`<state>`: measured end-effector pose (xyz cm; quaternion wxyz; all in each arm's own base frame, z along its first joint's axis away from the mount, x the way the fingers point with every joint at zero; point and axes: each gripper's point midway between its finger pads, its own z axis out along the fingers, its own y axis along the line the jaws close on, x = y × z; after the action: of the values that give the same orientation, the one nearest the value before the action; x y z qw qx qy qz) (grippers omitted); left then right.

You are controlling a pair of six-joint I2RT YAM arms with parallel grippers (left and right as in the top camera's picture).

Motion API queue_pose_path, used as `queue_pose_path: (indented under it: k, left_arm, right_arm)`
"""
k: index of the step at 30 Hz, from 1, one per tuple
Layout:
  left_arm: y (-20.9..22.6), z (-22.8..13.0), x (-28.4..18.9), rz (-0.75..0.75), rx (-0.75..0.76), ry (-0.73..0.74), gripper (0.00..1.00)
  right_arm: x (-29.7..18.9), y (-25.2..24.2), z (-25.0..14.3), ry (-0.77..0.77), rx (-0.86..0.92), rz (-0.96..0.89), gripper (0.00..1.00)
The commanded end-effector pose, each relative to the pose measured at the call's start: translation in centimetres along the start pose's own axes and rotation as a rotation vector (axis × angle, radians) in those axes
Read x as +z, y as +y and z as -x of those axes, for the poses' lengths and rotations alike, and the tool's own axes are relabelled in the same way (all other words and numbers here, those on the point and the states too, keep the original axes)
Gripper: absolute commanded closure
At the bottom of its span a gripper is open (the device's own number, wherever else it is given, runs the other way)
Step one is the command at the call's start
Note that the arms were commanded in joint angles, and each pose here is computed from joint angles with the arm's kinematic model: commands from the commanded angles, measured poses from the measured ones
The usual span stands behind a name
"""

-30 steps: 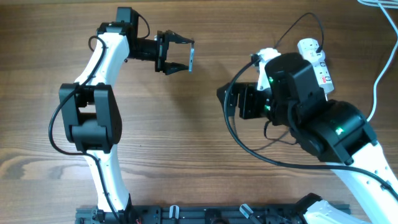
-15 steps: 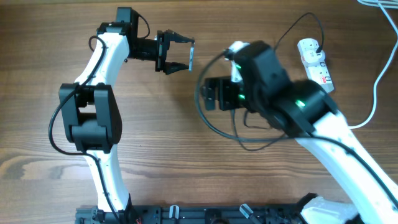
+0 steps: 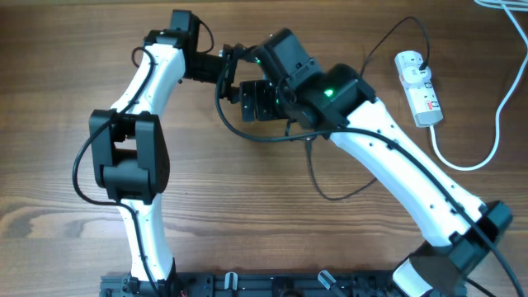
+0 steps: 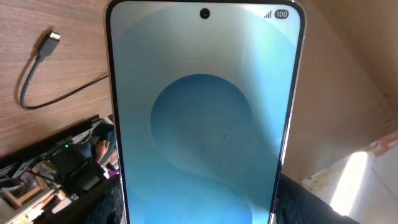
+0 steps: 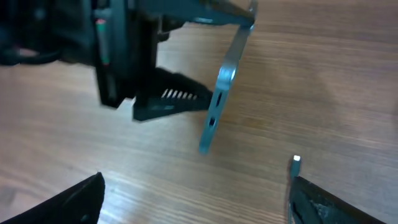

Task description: Plug charger to phone and switch on socket

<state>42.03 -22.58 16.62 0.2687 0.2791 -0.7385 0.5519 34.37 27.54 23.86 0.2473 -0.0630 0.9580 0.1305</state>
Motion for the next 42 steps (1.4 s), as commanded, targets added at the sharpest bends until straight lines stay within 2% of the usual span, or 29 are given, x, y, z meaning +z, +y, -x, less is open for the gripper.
queue_pose_path:
  k: [1, 7, 11, 21, 24, 29, 31, 39, 42]
  left_arm:
    - [-1.0, -2.2, 0.5, -0.008, 0.009, 0.032, 0.29]
    - [-0.8, -2.0, 0.8, 0.008, -0.007, 0.019, 0.29]
    - [-0.3, -1.2, 0.8, 0.037, -0.033, -0.032, 0.29]
    - [-0.2, -1.0, 0.9, 0.045, -0.041, -0.044, 0.29]
    - [-0.2, -1.1, 1.1, 0.048, -0.04, -0.041, 0.29]
    - [-0.2, -1.1, 1.2, 0.048, -0.034, -0.04, 0.28]
    - [-0.2, -1.1, 1.2, 0.048, -0.033, -0.04, 0.28]
    - [-0.2, -1.2, 1.3, 0.051, -0.024, -0.037, 0.28]
    - [-0.3, -1.3, 1.4, 0.047, -0.025, -0.029, 0.28]
  right_arm:
    - [0.5, -1.1, 1.4, -0.064, 0.057, -0.083, 0.06]
    - [2.8, -2.8, 1.6, -0.089, 0.172, -0.199, 0.07]
    - [3.8, -3.5, 1.8, -0.107, 0.186, -0.252, 0.11]
    - [6.6, -3.1, 1.3, -0.071, 0.18, -0.25, 0.16]
    - [6.8, -2.9, 1.5, -0.081, 0.182, -0.243, 0.28]
    - [6.7, -2.8, 2.5, -0.119, 0.165, -0.239, 0.31]
    - [6.7, -2.9, 2.7, -0.128, 0.17, -0.237, 0.41]
    - [6.8, -2.9, 2.8, -0.131, 0.172, -0.236, 0.59]
    - [6.8, -3.4, 3.0, -0.146, 0.17, -0.264, 0.58]
